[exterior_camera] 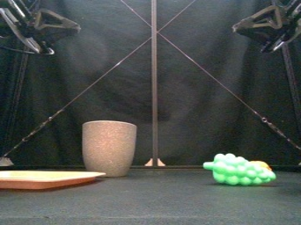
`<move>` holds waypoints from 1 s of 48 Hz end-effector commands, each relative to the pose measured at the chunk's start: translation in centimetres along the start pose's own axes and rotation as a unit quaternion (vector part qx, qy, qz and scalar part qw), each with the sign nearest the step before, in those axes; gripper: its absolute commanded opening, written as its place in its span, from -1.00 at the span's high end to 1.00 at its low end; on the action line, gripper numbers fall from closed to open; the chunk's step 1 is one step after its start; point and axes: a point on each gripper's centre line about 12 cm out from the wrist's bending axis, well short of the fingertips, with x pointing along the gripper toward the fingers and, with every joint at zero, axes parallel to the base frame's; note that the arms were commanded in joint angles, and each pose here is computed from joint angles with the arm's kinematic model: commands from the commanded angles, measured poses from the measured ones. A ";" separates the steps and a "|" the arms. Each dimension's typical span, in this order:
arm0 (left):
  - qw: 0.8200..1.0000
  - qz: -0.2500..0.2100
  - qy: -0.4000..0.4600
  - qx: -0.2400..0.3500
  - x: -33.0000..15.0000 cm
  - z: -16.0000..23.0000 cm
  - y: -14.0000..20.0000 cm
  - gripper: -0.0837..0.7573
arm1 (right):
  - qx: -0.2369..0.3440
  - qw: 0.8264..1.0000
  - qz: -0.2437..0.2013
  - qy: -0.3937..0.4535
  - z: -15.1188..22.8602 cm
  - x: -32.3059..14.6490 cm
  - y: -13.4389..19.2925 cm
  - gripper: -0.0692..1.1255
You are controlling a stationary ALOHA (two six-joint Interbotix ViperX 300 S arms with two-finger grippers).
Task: Pick the green grapes then place it in the grey bowl
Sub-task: Pick the green grapes
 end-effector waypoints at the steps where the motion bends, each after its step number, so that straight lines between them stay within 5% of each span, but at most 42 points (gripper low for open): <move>1: 1.000 0.002 0.023 -0.001 0.3 0.1 0.1 0.46 | 0.012 1.000 0.000 0.022 -0.9 0.3 0.0 0.73; 20: 0.999 0.013 0.032 0.000 0.3 0.1 0.5 0.45 | 0.110 0.963 -0.003 0.246 -6.6 1.8 1.1 0.63; 37: 0.999 0.021 0.033 0.001 0.3 0.1 0.8 0.45 | 0.172 0.929 -0.008 0.326 -10.3 4.1 2.7 -0.48; 48: 0.999 0.021 0.035 -0.001 0.3 0.0 0.8 0.45 | 0.148 0.922 0.009 0.357 -12.7 8.0 4.7 -0.64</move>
